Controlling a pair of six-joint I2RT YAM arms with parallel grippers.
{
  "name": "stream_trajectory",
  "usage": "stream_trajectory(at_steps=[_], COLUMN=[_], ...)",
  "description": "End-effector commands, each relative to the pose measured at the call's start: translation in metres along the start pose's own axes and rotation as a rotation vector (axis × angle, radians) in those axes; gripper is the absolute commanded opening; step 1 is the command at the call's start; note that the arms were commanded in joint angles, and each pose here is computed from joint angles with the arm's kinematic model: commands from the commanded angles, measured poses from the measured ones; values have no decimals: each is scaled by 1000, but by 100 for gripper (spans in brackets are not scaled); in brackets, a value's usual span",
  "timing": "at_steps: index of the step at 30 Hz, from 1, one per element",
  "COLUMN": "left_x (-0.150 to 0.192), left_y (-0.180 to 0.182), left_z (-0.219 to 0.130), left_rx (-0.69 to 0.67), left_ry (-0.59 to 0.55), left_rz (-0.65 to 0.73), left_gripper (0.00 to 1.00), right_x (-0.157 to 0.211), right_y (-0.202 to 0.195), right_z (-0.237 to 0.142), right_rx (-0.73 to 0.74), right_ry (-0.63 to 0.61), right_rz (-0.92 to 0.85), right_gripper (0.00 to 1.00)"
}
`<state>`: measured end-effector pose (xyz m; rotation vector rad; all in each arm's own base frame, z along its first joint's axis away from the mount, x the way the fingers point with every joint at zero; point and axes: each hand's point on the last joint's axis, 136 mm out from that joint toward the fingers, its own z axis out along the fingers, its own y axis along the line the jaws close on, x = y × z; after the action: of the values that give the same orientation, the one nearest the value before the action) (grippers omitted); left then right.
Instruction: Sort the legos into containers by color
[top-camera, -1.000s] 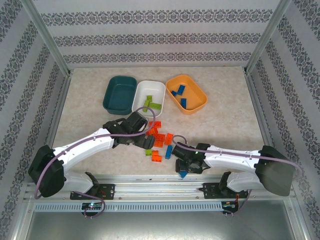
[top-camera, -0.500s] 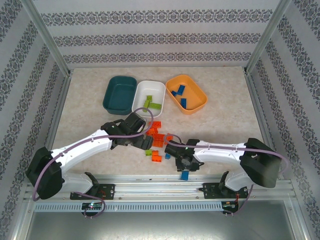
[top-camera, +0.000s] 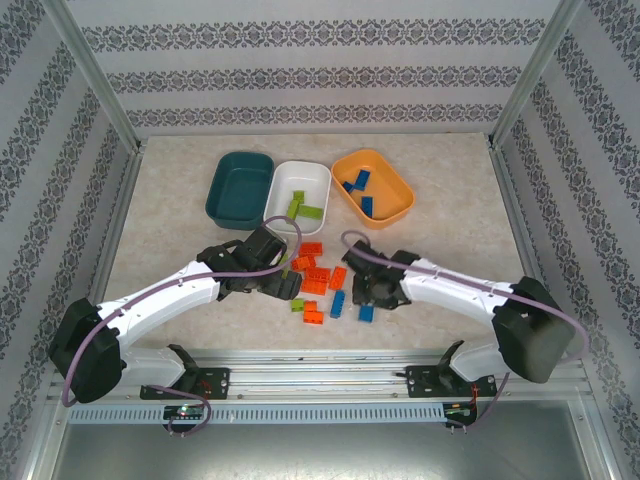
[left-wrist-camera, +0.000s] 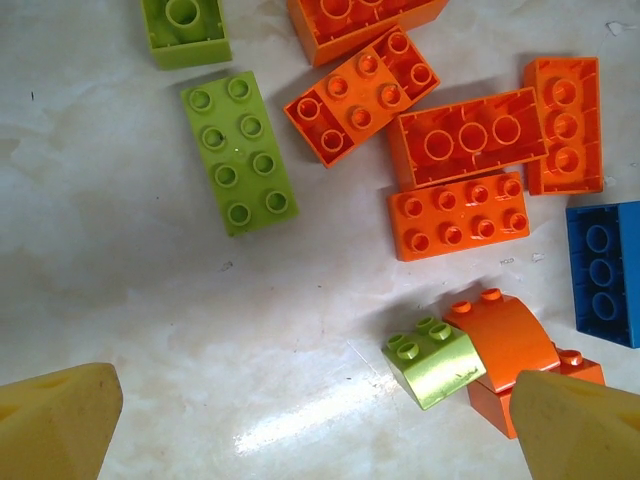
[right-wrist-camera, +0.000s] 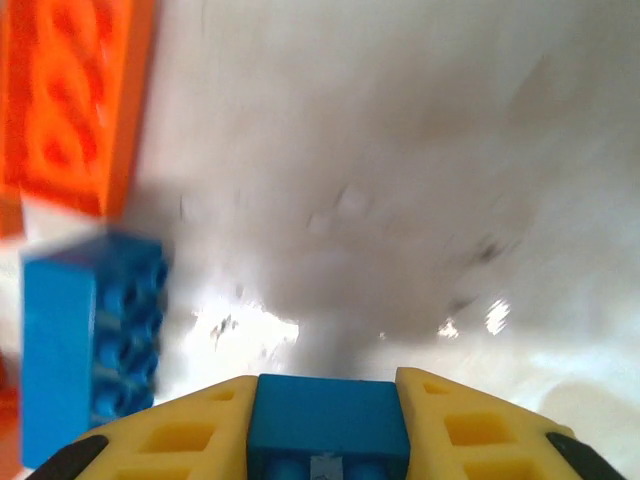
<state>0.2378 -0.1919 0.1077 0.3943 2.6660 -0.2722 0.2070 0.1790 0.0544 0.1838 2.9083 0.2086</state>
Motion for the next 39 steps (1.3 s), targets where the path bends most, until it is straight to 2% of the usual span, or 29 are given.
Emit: stream_trajectory(at_steps=[1,6,10,15,19,22,25,27,31,35,39], left_x=[-1,-3,-3,-3,0,0,-1,-4,-10,-12,-11], left_y=[4,-1,-5,-16,-31,-42,-51,-58,-72,-91,-112], left_z=[-3,-7,-10,-11,-6,-2,0,1,5,12,24], left_rx=[-7,22,51,119,202,249,262,266,263,254,219], left_ry=[-6,-14,-23,-31,-12,0,4,4,9,27,62], left_rz=[-12,-15,-20,-41,-66,-73,-67,-52,-19,21,80], left_gripper=[100,100,100,100,100,100,100,100,100,100,93], right_x=[-61,-165,-228,-290,-318,-328,-329,-328,-319,-287,-226], right_y=[-7,-27,-35,-42,-40,-37,-31,-30,-31,-32,-24], right_z=[-33,-74,-84,-59,-25,-2,8,3,-19,-61,-87], right_rx=[-35,-74,-111,-112,-121,-130,-159,-164,-171,-193,-237], right_ry=[-120,-267,-341,-375,-344,-307,-282,-290,-314,-370,-382], right_rz=[-32,44,114,160,155,156,149,148,142,148,112], right_gripper=[34,34,34,34,34,39,50,61,68,68,70])
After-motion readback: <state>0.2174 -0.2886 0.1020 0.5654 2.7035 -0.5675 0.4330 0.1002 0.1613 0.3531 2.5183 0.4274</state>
